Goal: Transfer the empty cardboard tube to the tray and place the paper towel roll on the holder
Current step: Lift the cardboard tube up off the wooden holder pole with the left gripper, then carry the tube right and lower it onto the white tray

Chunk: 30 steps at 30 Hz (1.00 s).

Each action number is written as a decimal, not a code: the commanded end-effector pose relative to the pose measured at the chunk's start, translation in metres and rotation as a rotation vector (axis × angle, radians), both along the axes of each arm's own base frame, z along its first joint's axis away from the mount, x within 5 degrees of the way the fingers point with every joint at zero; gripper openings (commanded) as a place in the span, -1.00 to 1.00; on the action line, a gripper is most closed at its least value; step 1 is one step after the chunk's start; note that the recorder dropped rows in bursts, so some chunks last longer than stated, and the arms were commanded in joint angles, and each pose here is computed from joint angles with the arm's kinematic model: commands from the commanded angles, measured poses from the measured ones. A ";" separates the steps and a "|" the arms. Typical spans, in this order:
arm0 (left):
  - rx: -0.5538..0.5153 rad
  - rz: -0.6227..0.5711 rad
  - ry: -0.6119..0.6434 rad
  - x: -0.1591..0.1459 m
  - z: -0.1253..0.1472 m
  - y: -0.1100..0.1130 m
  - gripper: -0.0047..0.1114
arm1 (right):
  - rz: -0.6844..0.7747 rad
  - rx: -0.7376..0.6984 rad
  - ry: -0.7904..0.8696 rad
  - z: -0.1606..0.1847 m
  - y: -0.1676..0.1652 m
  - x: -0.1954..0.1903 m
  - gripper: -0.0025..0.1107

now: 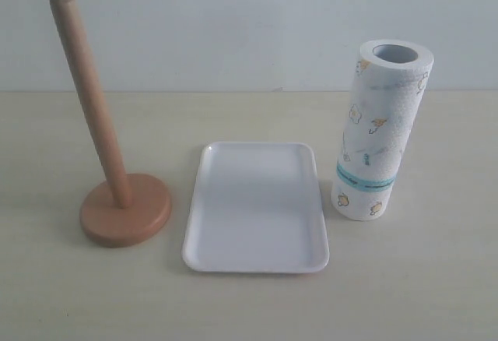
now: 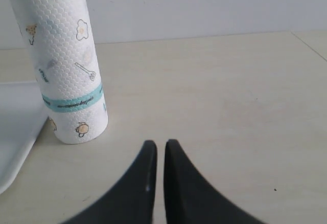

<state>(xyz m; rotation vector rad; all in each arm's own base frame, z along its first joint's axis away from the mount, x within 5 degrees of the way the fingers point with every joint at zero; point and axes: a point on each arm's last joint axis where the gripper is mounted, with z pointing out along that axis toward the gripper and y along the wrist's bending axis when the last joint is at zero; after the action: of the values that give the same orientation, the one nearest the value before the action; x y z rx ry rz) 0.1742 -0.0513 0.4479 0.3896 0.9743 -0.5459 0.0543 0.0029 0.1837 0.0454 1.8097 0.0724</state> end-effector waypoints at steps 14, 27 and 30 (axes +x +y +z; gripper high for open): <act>0.037 -0.510 0.731 0.036 -0.010 -0.032 -0.85 | -0.004 -0.007 -0.018 0.002 0.000 0.000 -0.86; 0.087 -0.556 0.791 0.051 -0.024 -0.064 -0.85 | -0.004 -0.007 -0.018 0.002 0.000 0.000 -0.86; 0.168 -0.609 0.789 0.056 -0.022 -0.072 -0.85 | -0.004 -0.007 -0.018 0.002 0.000 0.000 -0.86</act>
<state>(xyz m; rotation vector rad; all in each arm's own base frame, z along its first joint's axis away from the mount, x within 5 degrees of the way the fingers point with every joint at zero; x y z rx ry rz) 0.2262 -0.1172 0.4229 0.5947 1.6729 -1.2151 0.0543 0.0029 0.1837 0.0454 1.8097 0.0724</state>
